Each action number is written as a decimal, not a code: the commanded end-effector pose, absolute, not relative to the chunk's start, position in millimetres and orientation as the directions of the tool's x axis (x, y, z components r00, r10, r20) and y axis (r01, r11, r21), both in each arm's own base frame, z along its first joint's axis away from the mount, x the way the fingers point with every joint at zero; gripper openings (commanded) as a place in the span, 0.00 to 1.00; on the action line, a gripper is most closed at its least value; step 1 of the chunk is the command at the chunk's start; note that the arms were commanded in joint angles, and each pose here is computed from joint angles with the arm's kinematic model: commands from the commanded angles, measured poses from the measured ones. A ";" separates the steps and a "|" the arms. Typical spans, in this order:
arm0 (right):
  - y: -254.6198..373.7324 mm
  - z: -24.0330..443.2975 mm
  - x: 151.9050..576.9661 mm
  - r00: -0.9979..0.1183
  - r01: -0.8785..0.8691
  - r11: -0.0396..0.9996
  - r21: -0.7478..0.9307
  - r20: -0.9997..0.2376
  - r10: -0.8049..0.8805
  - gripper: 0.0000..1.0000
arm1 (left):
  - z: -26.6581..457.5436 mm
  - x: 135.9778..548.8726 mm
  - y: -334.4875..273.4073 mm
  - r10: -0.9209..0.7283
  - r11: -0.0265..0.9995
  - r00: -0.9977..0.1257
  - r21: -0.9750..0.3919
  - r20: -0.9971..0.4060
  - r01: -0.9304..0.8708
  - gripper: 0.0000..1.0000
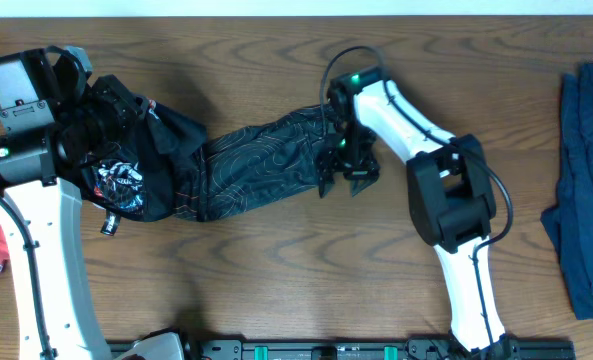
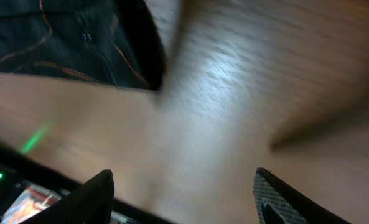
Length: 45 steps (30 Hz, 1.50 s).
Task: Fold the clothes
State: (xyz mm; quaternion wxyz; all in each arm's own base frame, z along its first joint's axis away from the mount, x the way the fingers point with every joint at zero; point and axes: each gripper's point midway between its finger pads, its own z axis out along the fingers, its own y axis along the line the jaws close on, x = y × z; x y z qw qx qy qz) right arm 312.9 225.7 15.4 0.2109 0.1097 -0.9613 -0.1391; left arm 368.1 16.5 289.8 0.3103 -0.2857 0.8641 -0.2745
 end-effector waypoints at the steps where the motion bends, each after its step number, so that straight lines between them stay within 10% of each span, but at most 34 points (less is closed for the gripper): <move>1: 243.7 8.3 298.1 -0.875 -0.179 0.926 0.332 0.377 -0.304 0.69 | 295.3 368.7 17.5 -0.651 0.704 -0.640 -0.641 -0.409 -0.306 0.06; 29: 234.1 -29.9 350.2 -0.976 -0.098 0.984 0.148 0.176 -0.124 0.62 | 291.8 365.0 16.5 -0.642 0.710 -0.653 -0.632 -0.401 -0.310 0.06; 37: 233.7 -30.4 363.1 -0.984 -0.083 0.981 0.177 0.141 -0.109 0.37 | 291.8 365.0 16.5 -0.634 0.718 -0.657 -0.627 -0.408 -0.302 0.06; 45: 266.8 -29.3 355.8 -0.974 -0.169 0.955 0.242 0.104 -0.199 0.45 | 291.8 365.0 16.5 -0.631 0.720 -0.658 -0.626 -0.411 -0.300 0.06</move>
